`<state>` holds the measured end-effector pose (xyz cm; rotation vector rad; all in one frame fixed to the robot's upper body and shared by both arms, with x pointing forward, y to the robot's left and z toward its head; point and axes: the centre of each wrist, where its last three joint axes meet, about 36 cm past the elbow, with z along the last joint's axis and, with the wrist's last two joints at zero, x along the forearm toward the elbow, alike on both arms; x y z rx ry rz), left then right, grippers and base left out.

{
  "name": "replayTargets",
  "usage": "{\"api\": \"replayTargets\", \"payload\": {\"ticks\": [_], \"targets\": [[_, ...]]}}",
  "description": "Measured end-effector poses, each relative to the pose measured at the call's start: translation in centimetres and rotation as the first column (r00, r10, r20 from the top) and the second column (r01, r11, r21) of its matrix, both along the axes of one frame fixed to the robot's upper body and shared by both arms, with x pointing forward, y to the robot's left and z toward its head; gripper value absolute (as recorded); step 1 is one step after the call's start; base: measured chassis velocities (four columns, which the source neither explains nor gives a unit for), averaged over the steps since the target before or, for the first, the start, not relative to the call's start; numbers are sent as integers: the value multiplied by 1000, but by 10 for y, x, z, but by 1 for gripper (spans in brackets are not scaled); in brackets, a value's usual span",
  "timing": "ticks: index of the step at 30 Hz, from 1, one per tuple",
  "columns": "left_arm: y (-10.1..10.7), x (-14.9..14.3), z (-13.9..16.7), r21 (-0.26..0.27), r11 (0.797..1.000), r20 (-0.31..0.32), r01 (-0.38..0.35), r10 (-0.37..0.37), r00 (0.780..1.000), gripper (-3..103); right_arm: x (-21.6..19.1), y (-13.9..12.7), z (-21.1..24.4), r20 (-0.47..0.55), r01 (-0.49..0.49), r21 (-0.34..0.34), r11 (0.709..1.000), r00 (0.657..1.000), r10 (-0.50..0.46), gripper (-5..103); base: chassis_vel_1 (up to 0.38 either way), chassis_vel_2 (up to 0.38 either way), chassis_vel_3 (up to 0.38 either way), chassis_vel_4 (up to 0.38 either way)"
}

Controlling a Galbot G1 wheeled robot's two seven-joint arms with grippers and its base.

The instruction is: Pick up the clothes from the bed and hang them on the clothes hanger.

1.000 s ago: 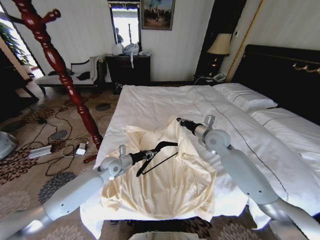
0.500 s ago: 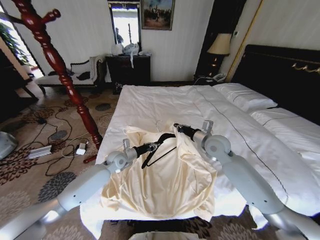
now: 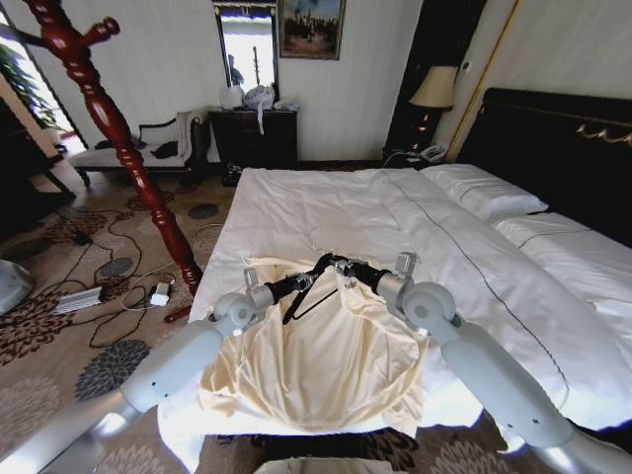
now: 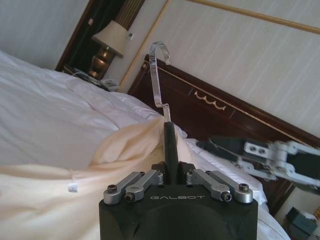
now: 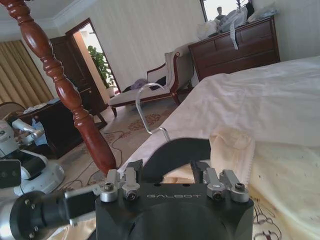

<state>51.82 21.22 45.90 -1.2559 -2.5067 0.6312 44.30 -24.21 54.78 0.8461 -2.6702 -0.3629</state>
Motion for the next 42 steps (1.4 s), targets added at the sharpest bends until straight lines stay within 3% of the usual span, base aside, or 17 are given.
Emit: {"api": "replayTargets", "payload": {"ticks": [3, 6, 8, 11, 12, 13, 14, 15, 16, 18, 23, 27, 30, 35, 39, 40, 42], "targets": [[6, -1, 3, 0, 1000, 8, -13, 13, 1000, 14, -4, -5, 2, 17, 29, -9, 1000, 999, -29, 54, 0, 0, 0, 0], [13, -4, 10, 1, 1000, 22, -20, 20, 1000, 14, 1, -19, 1, 99, 136, -60, 989, 987, -130, 77, 0, 0, 0, 0], [13, -5, 11, 2, 1000, 25, -19, 19, 1000, 14, 5, -23, -1, 118, 163, -81, 983, 981, -153, 77, 0, 0, 0, 0], [14, -10, 18, 8, 1000, 38, -11, 11, 999, 14, 28, -43, -16, 271, 289, -246, 925, 937, -221, 87, 0, 0, 0, 0], [14, -10, 18, 8, 1000, 38, -11, 11, 999, 14, 28, -43, -16, 271, 289, -246, 925, 937, -221, 87, 0, 0, 0, 0], [14, -11, 19, 9, 1000, 41, -10, 10, 999, 14, 33, -47, -20, 322, 314, -297, 902, 922, -215, 87, 0, 0, 0, 0], [14, -13, 21, 11, 1000, 45, -8, 8, 999, 14, 37, -50, -23, 367, 332, -342, 879, 908, -201, 99, 0, 0, 0, 0], [15, -14, 23, 12, 1000, 48, -7, 6, 999, 14, 40, -53, -27, 408, 347, -380, 858, 895, -181, 99, 0, 0, 0, 0], [15, -14, 23, 12, 1000, 48, -7, 6, 999, 14, 40, -53, -27, 408, 347, -380, 858, 895, -181, 99, 0, 0, 0, 0], [16, -17, 27, 16, 1000, 57, -5, 4, 998, 14, 44, -61, -36, 478, 359, -451, 817, 870, -119, 100, 0, 0, 0, 0], [18, -19, 33, 19, 1000, 70, -6, 5, 998, 14, 39, -68, -45, 518, 340, -536, 773, 855, -17, 100, 0, 0, 0, 0], [17, -20, 37, 18, 1000, 77, -6, 5, 997, 14, 34, -66, -49, 513, 322, -565, 760, 858, 18, 100, 0, 0, 0, 0], [16, -24, 46, 20, 1000, 94, 1, -3, 996, 14, 33, -65, -53, 529, 317, -613, 724, 845, 77, 100, 0, 0, 0, 0], [18, -27, 52, 37, 999, 107, 9, -13, 994, 14, 40, -60, -50, 556, 341, -627, 700, 826, 95, 100, 0, 0, 0, 0], [15, -33, 52, 50, 998, 98, 24, -29, 995, 14, 49, -62, -47, 581, 382, -661, 646, 805, 118, 100, 0, 0, 0, 0], [15, -33, 52, 50, 998, 98, 24, -29, 995, 14, 49, -62, -47, 581, 382, -661, 646, 805, 118, 100, 0, 0, 0, 0], [12, -37, 49, 68, 997, 92, 42, -48, 995, 14, 53, -68, -47, 598, 394, -695, 601, 781, 179, 100, 0, 0, 0, 0]]}}
